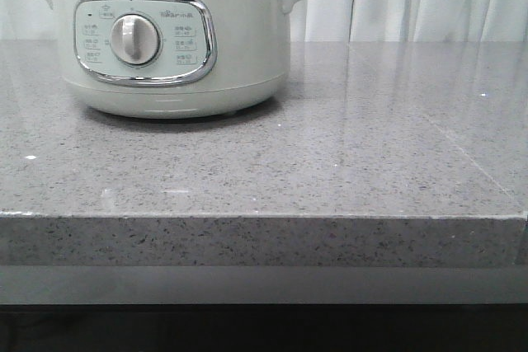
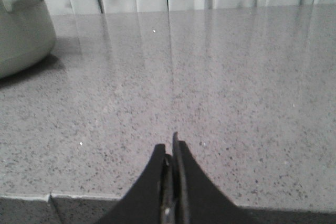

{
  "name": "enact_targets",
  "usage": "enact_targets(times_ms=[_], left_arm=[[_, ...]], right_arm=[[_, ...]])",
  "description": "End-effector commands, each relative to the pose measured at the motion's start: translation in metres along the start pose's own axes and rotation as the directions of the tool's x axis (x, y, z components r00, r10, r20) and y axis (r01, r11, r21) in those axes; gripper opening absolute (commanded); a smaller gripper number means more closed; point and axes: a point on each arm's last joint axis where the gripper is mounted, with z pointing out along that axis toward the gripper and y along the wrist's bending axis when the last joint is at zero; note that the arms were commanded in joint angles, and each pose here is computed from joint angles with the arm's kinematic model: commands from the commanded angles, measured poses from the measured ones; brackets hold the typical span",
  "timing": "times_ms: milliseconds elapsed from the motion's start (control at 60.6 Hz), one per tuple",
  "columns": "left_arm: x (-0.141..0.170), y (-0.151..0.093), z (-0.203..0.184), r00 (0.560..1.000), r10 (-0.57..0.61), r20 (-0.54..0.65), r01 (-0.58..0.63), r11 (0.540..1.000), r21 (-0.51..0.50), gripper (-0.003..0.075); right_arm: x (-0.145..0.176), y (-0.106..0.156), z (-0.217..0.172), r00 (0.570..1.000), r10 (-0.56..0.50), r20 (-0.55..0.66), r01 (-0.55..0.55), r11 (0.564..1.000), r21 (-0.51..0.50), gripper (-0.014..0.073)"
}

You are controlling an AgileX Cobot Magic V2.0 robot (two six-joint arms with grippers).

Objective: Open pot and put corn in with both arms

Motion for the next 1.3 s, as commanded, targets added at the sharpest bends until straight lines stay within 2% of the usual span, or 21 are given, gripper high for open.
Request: enact_targets(times_ms=[0, 512, 760, 925, 1288], left_arm=[[-0.007, 0.0, -0.002, 0.996, -0.008, 0.093, 0.008, 1.0, 0.002, -0.002], [-0.007, 0.0, -0.002, 0.996, -0.008, 0.093, 0.008, 1.0, 0.002, -0.002], [-0.007, 0.0, -0.002, 0.996, -0.008, 0.093, 0.008, 1.0, 0.002, -0.002], [-0.007, 0.0, -0.002, 0.996, -0.008, 0.093, 0.008, 1.0, 0.002, -0.002], [-0.007, 0.0, -0.002, 0.996, -0.008, 0.093, 0.008, 1.0, 0.002, -0.002]], right_arm=[[-0.009, -0.001, -0.002, 0.992, -0.004, 0.124, 0.003, 1.0, 0.013, -0.0067], [-0.009, -0.001, -0.002, 0.992, -0.004, 0.123, 0.003, 1.0, 0.016, -0.0067], [-0.019, -0.001, -0.004, 0.968, -0.074, 0.24, 0.069, 0.997, 0.03, -0.0067], [-0.021, -0.001, -0.005, 0.967, -0.023, 0.255, 0.02, 1.0, 0.015, -0.0067], [-0.022, -0.001, -0.005, 0.963, -0.023, 0.269, 0.019, 1.0, 0.015, -0.0067]])
